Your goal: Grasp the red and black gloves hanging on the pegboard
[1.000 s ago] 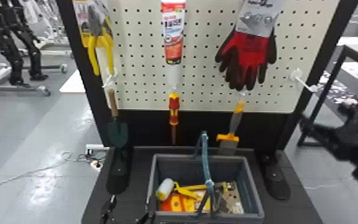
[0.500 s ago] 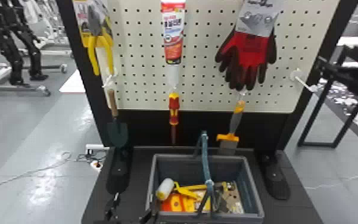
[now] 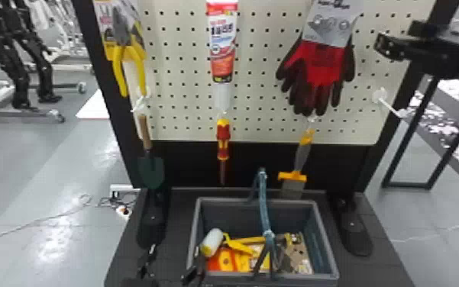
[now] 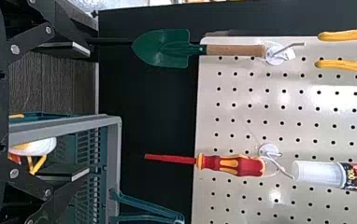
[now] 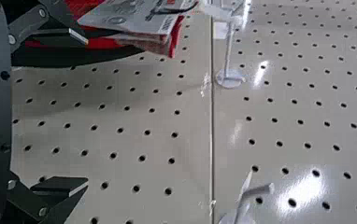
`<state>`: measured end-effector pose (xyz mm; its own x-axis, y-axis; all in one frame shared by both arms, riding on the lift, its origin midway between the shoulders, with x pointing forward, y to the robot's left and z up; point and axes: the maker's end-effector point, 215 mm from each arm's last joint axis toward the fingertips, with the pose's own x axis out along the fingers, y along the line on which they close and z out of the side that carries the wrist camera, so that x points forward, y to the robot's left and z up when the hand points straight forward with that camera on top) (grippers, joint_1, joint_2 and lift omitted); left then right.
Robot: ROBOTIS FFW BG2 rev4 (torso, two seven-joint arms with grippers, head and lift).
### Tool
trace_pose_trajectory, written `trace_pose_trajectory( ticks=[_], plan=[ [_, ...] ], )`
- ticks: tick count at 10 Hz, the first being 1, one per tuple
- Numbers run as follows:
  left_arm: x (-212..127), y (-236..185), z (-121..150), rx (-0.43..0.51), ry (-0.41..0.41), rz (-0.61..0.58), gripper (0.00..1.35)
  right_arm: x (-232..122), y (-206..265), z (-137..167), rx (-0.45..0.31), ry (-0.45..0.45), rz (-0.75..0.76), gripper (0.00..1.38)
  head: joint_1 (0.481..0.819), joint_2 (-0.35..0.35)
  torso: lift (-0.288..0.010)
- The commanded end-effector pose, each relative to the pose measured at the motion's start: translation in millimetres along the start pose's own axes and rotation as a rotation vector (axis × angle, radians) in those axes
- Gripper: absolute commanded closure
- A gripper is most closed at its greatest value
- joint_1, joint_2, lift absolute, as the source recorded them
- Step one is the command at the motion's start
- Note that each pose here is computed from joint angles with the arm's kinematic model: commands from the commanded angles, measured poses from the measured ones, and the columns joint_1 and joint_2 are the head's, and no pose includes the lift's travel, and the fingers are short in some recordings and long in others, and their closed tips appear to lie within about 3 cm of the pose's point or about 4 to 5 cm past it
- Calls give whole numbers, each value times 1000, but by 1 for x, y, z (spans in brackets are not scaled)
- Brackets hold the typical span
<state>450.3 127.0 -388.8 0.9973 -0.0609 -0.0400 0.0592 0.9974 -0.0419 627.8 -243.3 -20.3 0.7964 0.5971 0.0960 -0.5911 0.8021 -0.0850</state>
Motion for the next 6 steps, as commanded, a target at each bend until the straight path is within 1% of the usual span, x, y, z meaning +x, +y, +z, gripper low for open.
trace_pose_trajectory(
  ticks=[1, 2, 4, 6],
  plan=[
    [2, -1, 1, 1, -1, -4, 394, 18, 25, 13, 47, -10, 94, 237, 549, 0, -100],
    [4, -3, 2, 3, -2, -12, 394, 26, 39, 13, 58, 8, 131, 233, 549, 0, -100],
    [5, -4, 3, 5, -1, -15, 394, 43, 77, 24, 100, -7, 238, 239, 549, 0, -100],
    [12, -10, 5, 9, -2, -33, 394, 51, 89, 23, 102, 7, 278, 240, 549, 0, -100]
  ],
)
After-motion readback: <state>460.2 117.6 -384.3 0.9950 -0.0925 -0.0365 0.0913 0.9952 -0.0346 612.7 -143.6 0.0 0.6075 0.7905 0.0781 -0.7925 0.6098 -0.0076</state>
